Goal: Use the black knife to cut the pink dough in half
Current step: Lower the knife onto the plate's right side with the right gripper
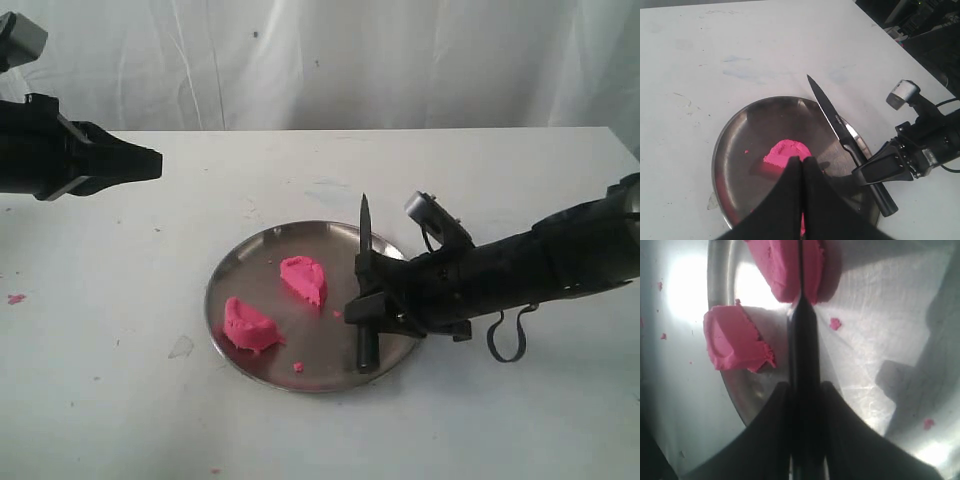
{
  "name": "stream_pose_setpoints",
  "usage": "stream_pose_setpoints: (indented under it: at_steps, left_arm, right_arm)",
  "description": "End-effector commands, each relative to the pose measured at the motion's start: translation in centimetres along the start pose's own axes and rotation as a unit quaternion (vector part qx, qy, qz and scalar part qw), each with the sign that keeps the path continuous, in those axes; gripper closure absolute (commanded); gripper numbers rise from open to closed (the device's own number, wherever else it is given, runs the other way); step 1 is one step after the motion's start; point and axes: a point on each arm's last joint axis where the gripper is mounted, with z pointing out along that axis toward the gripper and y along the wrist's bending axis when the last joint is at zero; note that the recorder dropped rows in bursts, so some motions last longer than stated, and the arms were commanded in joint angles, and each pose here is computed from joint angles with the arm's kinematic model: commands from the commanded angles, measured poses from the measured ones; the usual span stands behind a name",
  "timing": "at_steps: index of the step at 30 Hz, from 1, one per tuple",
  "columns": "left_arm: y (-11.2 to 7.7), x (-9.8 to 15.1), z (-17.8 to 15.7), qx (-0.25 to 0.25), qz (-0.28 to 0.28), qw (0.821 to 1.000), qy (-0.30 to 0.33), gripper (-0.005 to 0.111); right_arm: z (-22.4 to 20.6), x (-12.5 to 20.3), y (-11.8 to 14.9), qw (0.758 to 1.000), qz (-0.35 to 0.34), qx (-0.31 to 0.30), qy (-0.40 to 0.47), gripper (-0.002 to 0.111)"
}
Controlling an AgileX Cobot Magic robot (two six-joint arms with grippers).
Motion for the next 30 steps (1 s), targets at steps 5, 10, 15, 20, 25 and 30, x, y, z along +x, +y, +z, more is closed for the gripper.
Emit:
stream_pose_setpoints:
  at_steps: [5,10,15,20,25,30]
  left_arm:
    - [-0.29,0.00,-0.24,0.007,-0.007,1.000,-0.006,0.107]
    - [-0.29,0.00,-0.24,0.007,-0.007,1.000,-0.006,0.107]
    - [-0.29,0.00,-0.24,0.007,-0.007,1.000,-0.006,0.107]
    - [-0.29,0.00,-0.24,0.007,-0.007,1.000,-0.006,0.107]
    - [-0.29,0.00,-0.24,0.007,-0.007,1.000,-0.006,0.107]
    - [-0.29,0.00,-0.24,0.007,-0.007,1.000,-0.006,0.107]
  right_arm:
    - [-0.27,0.91,-0.37,1.000,0.012,0.001,0.008,0.108]
    - [-0.23,1.01,-0.49,1.000,0.009,0.005,0.012,0.108]
    - [-0.23,1.09,-0.35,1.000,0.009,-0.003,0.017,0.108]
    - [-0.24,1.25,-0.06,0.999,0.012,-0.019,0.026,0.108]
    - [-0.03,1.30,-0.31,0.999,0.021,-0.013,0.027,0.108]
    - [0.37,1.47,-0.74,0.999,0.029,-0.012,0.034,0.100]
